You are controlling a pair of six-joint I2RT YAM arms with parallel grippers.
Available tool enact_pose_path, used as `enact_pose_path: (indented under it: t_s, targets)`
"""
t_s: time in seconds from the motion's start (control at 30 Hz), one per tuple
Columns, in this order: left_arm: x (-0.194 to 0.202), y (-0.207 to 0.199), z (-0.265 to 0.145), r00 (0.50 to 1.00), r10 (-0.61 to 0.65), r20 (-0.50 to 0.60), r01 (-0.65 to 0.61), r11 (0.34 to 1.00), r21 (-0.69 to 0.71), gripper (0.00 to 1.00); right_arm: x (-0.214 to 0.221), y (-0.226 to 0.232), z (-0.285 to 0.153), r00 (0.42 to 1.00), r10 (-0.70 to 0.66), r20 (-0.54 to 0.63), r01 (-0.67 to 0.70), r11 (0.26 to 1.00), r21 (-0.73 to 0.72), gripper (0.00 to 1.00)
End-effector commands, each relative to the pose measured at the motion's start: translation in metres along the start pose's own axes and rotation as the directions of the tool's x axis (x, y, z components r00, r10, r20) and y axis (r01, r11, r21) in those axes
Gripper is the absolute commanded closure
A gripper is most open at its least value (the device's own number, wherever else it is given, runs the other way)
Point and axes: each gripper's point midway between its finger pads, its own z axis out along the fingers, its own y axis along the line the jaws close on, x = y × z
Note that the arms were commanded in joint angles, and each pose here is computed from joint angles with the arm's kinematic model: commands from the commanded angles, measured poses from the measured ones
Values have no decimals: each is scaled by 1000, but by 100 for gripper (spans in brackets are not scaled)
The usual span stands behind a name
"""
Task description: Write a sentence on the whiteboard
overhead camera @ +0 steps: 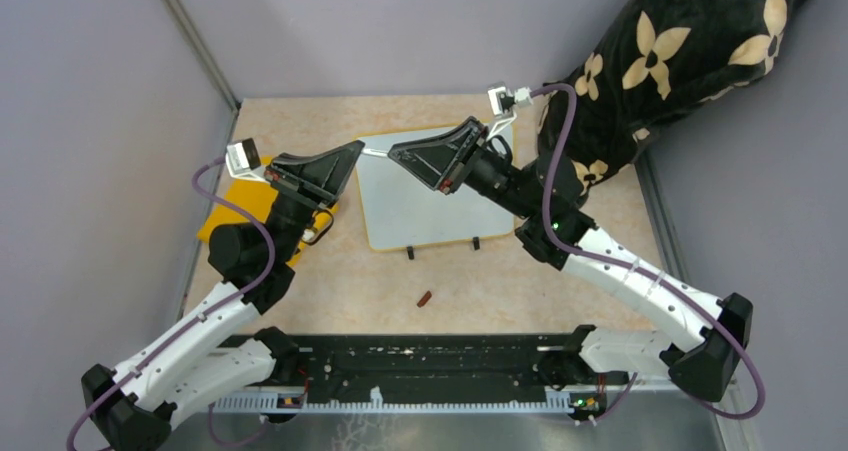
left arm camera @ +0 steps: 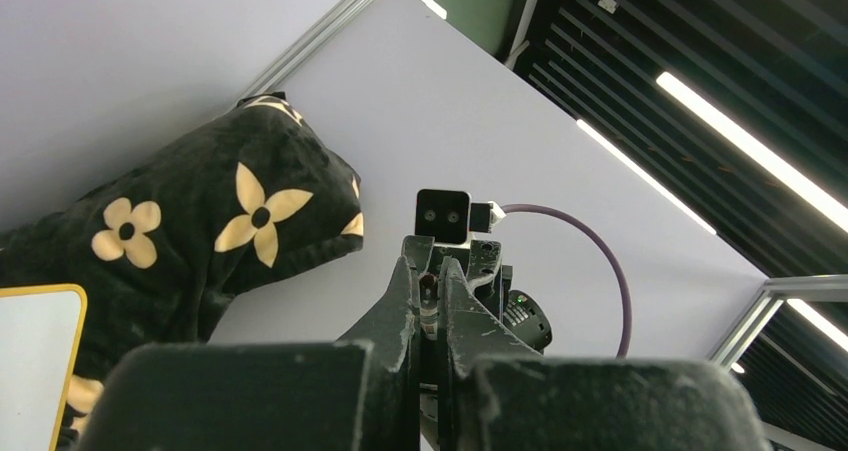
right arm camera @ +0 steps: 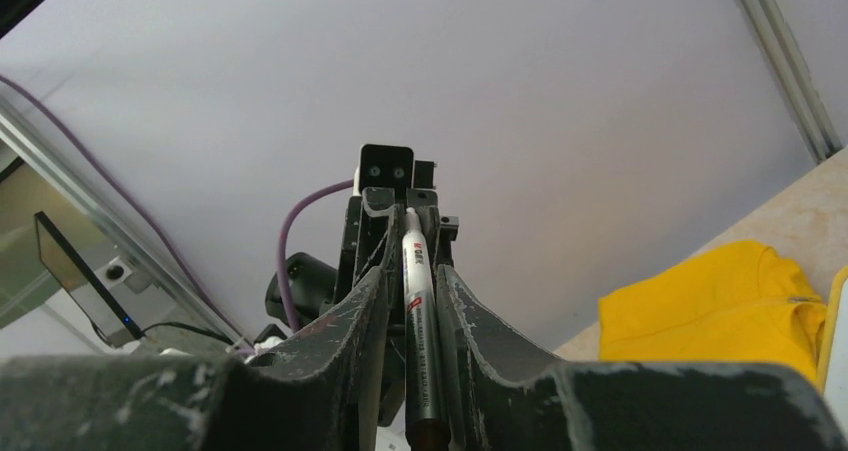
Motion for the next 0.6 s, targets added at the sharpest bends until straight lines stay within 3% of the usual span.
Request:
enact_pose_path:
  t_s: [0.0,0.2,0.4,0.57]
  targets:
    - [-5,-7,1,1000,5,12,-6,1000,19,100,-24,31,-6,998,-15,69,22,994,-103,77]
    - [-6,-9,1,1000,7,16,-8,1000,24,100,-21,30,-5,998,-11,56,17,995,-100,76]
    - [-6,-10,3,1000,13,17,-13,1000,27,100,-17,27,-4,999,-11,39,14,996,-93,68]
    - [-6,-10,3,1000,13,16,-14,1000,27,100,-15,23,-4,1000,-12,28,14,997,-81,73]
